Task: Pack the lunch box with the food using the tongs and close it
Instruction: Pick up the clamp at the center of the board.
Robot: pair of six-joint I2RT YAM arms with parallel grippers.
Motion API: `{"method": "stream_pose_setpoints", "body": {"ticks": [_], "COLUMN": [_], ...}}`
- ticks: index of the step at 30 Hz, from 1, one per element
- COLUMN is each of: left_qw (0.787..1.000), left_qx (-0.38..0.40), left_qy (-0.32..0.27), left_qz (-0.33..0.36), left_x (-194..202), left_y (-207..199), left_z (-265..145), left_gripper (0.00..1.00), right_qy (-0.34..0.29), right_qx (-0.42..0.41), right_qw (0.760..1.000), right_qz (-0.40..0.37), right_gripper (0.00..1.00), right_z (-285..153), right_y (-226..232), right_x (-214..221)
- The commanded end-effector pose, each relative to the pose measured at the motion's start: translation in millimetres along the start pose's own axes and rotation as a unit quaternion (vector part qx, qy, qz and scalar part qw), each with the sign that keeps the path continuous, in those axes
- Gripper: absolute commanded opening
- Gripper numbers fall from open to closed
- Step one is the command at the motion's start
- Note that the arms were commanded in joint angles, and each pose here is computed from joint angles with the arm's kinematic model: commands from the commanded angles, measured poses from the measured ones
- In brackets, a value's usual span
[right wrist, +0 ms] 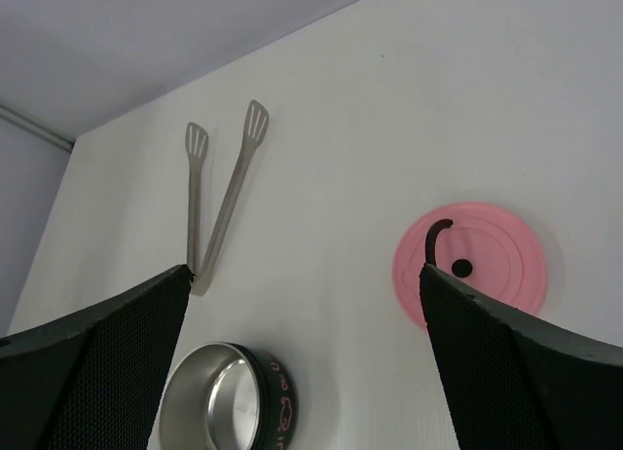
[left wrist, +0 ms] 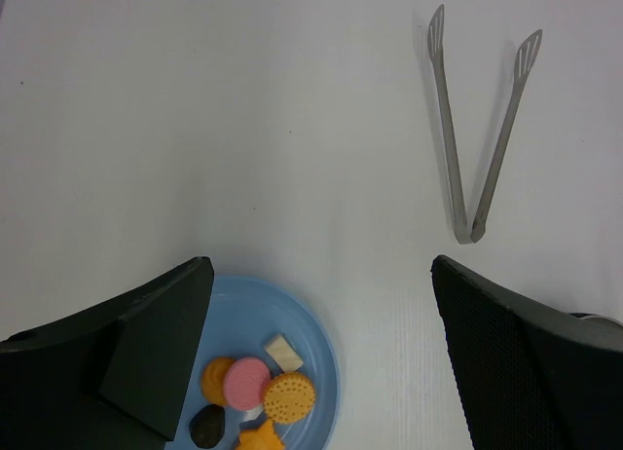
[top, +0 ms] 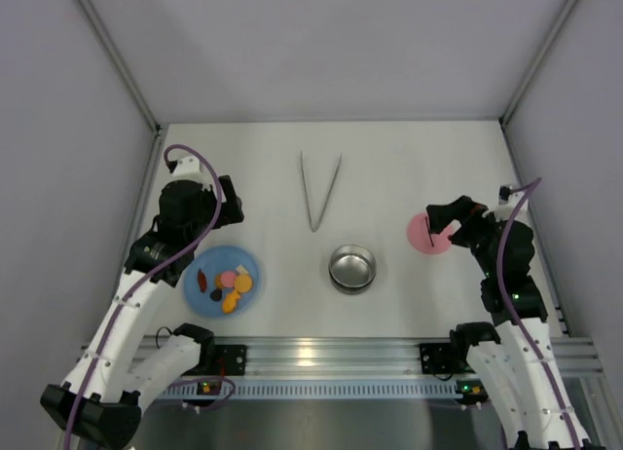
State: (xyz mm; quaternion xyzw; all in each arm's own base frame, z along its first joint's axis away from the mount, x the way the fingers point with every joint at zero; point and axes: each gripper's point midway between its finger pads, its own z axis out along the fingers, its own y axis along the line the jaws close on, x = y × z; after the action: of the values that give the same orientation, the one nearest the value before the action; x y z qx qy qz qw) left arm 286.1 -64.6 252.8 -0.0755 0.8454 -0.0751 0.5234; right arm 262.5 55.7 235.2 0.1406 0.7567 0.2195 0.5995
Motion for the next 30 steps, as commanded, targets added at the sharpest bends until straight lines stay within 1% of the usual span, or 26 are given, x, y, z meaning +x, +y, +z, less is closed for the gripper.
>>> {"method": "stream_pose_setpoints", "body": {"ticks": [1, 5, 7, 9, 10, 11, 12, 13, 14, 15, 16, 17, 18, 20, 21, 23, 24, 25, 26, 27, 29, 30], "left_qw": [1.000, 1.000, 1.000, 1.000, 1.000, 1.000, 1.000, 1.000, 1.000, 1.000, 1.000, 1.000, 1.000, 1.000, 1.000, 1.000, 1.000, 1.000, 1.000, 1.000, 1.000, 1.000], "left_qx": [0.008, 0.011, 0.012, 0.013, 0.014, 0.013, 0.014, 0.014, 0.016, 0.017, 0.017, 0.018, 0.019, 0.017, 0.017, 0.017, 0.017, 0.016, 0.017, 0.017, 0.016, 0.014], "left_qy": [-0.019, -0.017, -0.015, -0.013, -0.013, -0.012, -0.013, -0.014, -0.015, -0.016, -0.016, -0.014, -0.013, -0.010, -0.011, -0.011, -0.011, -0.010, -0.009, -0.009, -0.008, -0.007], "left_qz": [0.001, 0.001, 0.002, 0.002, 0.001, 0.002, 0.002, 0.002, 0.000, 0.000, 0.000, -0.002, -0.001, -0.001, -0.001, -0.002, -0.002, 0.000, -0.001, -0.001, 0.000, 0.000], "left_x": [-11, -10, -9, -9, -9, -9, -9, -10, -9, -9, -9, -8, -8, -7, -8, -7, -7, -7, -6, -6, -5, -5], "left_y": [-4, -5, -5, -6, -7, -6, -6, -6, -7, -7, -7, -8, -8, -8, -8, -8, -8, -8, -8, -8, -8, -7], "left_z": [1, 2, 3, 3, 3, 3, 2, 1, 1, 1, 2, 2, 3, 4, 4, 4, 4, 4, 5, 5, 5, 6], "left_gripper": [0.99, 0.99, 0.99, 0.99, 0.99, 0.99, 0.99, 0.99, 0.99, 0.99, 0.99, 0.99, 0.99, 0.99, 0.99, 0.99, 0.99, 0.99, 0.99, 0.99, 0.99, 0.99], "right_qy": [0.004, 0.036, 0.041, 0.063, 0.086, 0.085, 0.093, 0.117, 0.115, 0.124, 0.145, 0.143, 0.176, 0.175, 0.194, 0.189, 0.214, 0.204, 0.207, 0.224, 0.217, 0.228], "right_qx": [0.006, -0.005, -0.016, -0.023, -0.022, -0.023, -0.019, -0.009, -0.028, -0.027, 0.001, -0.005, 0.011, 0.019, 0.034, 0.031, 0.049, 0.044, 0.049, 0.074, 0.074, 0.084], "right_qw": [1.000, 0.999, 0.999, 0.997, 0.996, 0.996, 0.995, 0.992, 0.991, 0.989, 0.986, 0.986, 0.980, 0.981, 0.976, 0.978, 0.971, 0.973, 0.973, 0.966, 0.969, 0.966], "right_qz": [-0.015, -0.026, -0.026, -0.024, -0.025, -0.029, -0.035, -0.053, -0.068, -0.076, -0.086, -0.085, -0.091, -0.081, -0.094, -0.083, -0.100, -0.094, -0.092, -0.107, -0.091, -0.094], "right_gripper": [0.99, 1.00, 0.99, 1.00, 0.99, 0.99, 1.00, 0.99, 1.00, 1.00, 0.99, 0.99, 0.99, 0.99, 1.00, 0.99, 1.00, 0.99, 1.00, 0.99, 1.00, 1.00], "right_z": [-1, 9, 15, 30, 43, 49, 57, 70, 74, 80, 97, 105, 118, 134, 145, 163, 173, 185, 189, 199, 213, 220], "right_y": [2, 6, 15, 21, 25, 34, 38, 47, 73, 82, 79, 97, 100, 118, 119, 142, 139, 158, 166, 156, 170, 165], "right_x": [-5, 1, -3, 0, 11, 6, 10, 30, 29, 36, 54, 50, 80, 85, 111, 116, 146, 139, 146, 170, 173, 189]}}
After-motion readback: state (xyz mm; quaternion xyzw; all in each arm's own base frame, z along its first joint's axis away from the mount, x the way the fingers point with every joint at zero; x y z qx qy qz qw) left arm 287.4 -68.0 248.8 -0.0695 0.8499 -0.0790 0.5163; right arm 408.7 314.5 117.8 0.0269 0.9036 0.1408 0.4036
